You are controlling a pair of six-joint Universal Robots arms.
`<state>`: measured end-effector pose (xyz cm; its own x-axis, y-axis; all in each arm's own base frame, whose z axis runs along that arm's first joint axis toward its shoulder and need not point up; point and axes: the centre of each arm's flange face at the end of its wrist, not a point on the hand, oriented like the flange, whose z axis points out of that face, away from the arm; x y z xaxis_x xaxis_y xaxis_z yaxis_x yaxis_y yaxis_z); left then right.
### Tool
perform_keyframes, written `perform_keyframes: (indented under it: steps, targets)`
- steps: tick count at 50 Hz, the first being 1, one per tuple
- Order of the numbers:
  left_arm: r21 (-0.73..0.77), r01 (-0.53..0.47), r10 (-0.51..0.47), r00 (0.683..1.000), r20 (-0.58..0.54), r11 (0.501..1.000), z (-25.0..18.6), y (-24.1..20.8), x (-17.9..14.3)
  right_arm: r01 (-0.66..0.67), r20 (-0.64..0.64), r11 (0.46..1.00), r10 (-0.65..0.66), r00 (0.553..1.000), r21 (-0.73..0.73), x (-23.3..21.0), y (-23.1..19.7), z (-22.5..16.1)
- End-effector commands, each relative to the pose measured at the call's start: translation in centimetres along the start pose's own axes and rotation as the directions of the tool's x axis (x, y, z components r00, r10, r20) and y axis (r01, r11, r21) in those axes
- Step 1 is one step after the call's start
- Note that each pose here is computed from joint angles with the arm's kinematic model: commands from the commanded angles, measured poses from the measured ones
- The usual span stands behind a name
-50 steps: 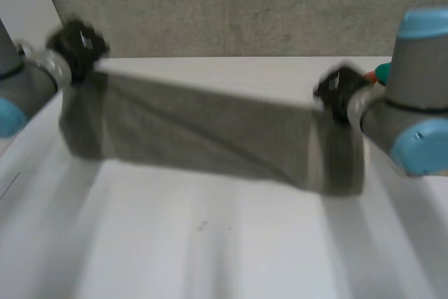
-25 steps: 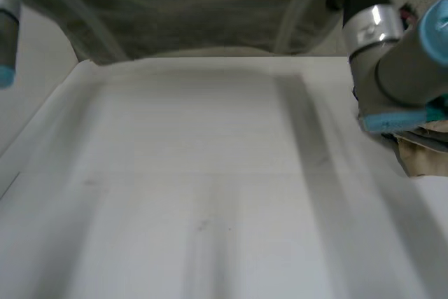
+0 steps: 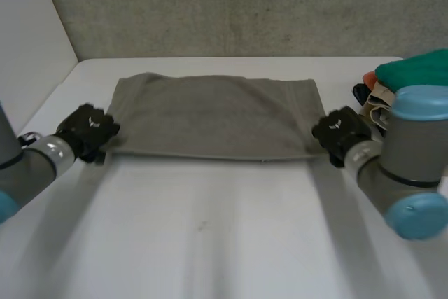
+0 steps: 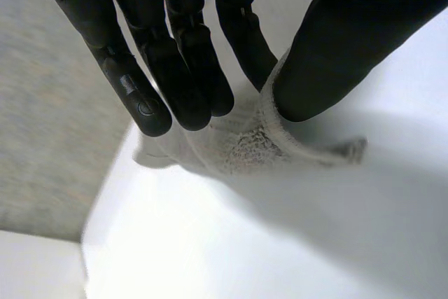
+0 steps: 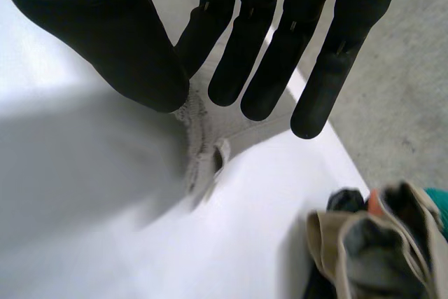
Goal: Fold the laundry.
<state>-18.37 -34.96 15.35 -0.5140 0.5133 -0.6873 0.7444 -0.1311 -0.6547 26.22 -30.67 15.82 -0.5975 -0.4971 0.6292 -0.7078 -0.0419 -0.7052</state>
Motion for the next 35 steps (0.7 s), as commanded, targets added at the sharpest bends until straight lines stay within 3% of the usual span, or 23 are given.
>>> perform_keyframes:
  steps: [1, 4, 5, 7, 9, 15, 22, 28, 35]
  targets:
    - [-0.256, -0.011, -0.043, 0.978, -0.205, 0.967, -6.6, -0.6, 0.9, 0.217, 0.235, 0.956, -0.169, 0.957, -0.197, 0.5, 1.4, -7.3]
    - [-0.365, -0.019, -0.115, 0.932, -0.342, 0.931, -9.6, -1.2, 1.6, 0.330, 0.410, 0.908, -0.206, 0.889, -0.258, -0.3, 2.4, -10.9]
    - [-0.396, -0.032, -0.143, 0.903, -0.404, 0.918, -10.7, -1.6, 1.8, 0.358, 0.423, 0.906, -0.239, 0.874, -0.226, -0.3, 2.3, -11.4]
    - [-0.398, -0.051, -0.143, 0.885, -0.442, 0.916, -11.4, -1.9, 1.7, 0.369, 0.405, 0.911, -0.272, 0.873, -0.185, -0.2, 2.1, -11.3]
    - [-0.357, -0.081, -0.093, 0.891, -0.444, 0.931, -11.0, -2.2, 1.1, 0.364, 0.354, 0.920, -0.295, 0.887, -0.145, 0.3, 1.8, -10.6]
    - [-0.232, -0.119, 0.042, 0.950, -0.310, 0.965, -7.4, -3.8, -0.5, 0.293, 0.257, 0.948, -0.255, 0.932, -0.123, 0.5, 1.5, -7.5]
    - [-0.148, -0.106, 0.092, 0.991, -0.098, 0.983, -1.2, -4.8, -2.1, 0.170, 0.041, 0.985, -0.168, 0.985, -0.044, 1.4, 0.5, -1.4]
    - [-0.117, -0.094, 0.099, 0.994, 0.040, 0.989, 3.2, -5.4, -2.8, 0.124, -0.124, 0.991, -0.116, 0.985, 0.059, 2.4, -0.8, 3.2]
    - [-0.095, -0.082, 0.096, 0.983, 0.159, 0.992, 7.4, -5.8, -3.5, 0.153, -0.271, 0.974, -0.104, 0.957, 0.165, 2.9, -1.7, 8.6]
